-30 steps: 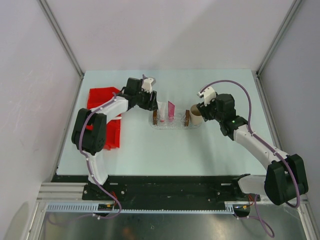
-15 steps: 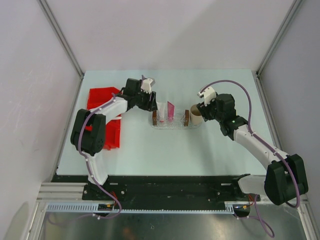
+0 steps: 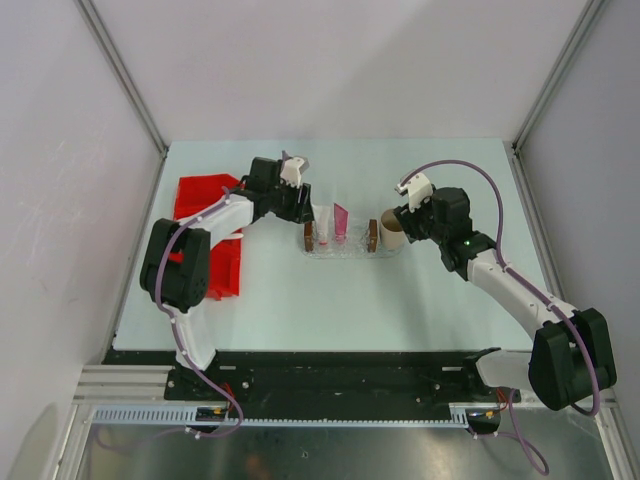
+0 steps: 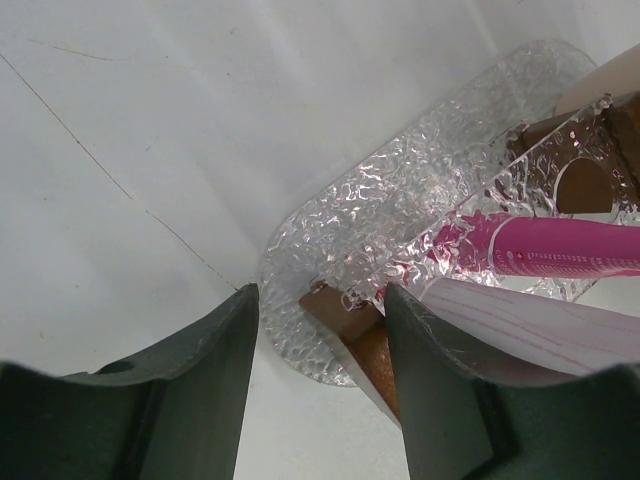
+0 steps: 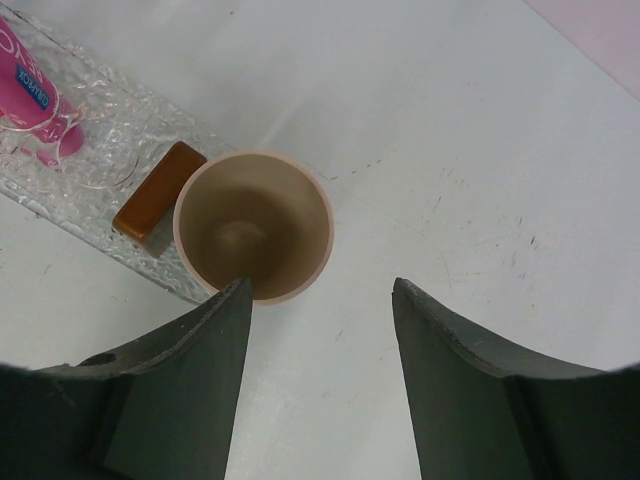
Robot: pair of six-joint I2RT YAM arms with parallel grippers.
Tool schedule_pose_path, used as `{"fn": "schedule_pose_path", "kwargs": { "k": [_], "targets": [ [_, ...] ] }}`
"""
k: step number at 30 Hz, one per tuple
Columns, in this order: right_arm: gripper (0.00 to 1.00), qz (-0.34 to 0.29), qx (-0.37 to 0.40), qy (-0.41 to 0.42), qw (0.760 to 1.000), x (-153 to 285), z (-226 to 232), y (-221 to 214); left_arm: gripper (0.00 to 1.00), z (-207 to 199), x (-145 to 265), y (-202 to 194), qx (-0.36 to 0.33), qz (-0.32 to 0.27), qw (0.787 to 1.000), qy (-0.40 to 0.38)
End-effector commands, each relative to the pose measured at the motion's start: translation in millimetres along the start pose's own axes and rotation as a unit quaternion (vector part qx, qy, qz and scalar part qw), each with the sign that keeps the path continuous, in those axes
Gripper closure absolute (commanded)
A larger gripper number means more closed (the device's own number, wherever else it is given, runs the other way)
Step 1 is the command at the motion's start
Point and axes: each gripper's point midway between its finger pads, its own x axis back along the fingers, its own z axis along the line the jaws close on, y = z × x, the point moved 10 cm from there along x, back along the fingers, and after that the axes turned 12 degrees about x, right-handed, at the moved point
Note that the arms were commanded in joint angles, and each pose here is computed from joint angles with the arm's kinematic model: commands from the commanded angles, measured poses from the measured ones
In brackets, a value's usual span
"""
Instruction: Prepare toiletry sets of a toothbrush and toothpaste on the tray
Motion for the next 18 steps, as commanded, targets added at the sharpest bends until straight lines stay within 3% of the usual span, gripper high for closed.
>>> {"fn": "schedule_pose_path", "kwargs": {
  "k": [1,18],
  "targets": [
    [0.37,-0.009,-0.006,-0.001,1.0,0.6,-1.2,2.6,0.43,1.7,12.6,-2.3,0.014,0.003,1.0,0.015],
    [0.37,-0.005,-0.005,0.001,1.0,-1.5,-0.5,1.1,0.42,1.0,15.6,-4.6,0.013,0.005,1.0,0.007]
  ]
}}
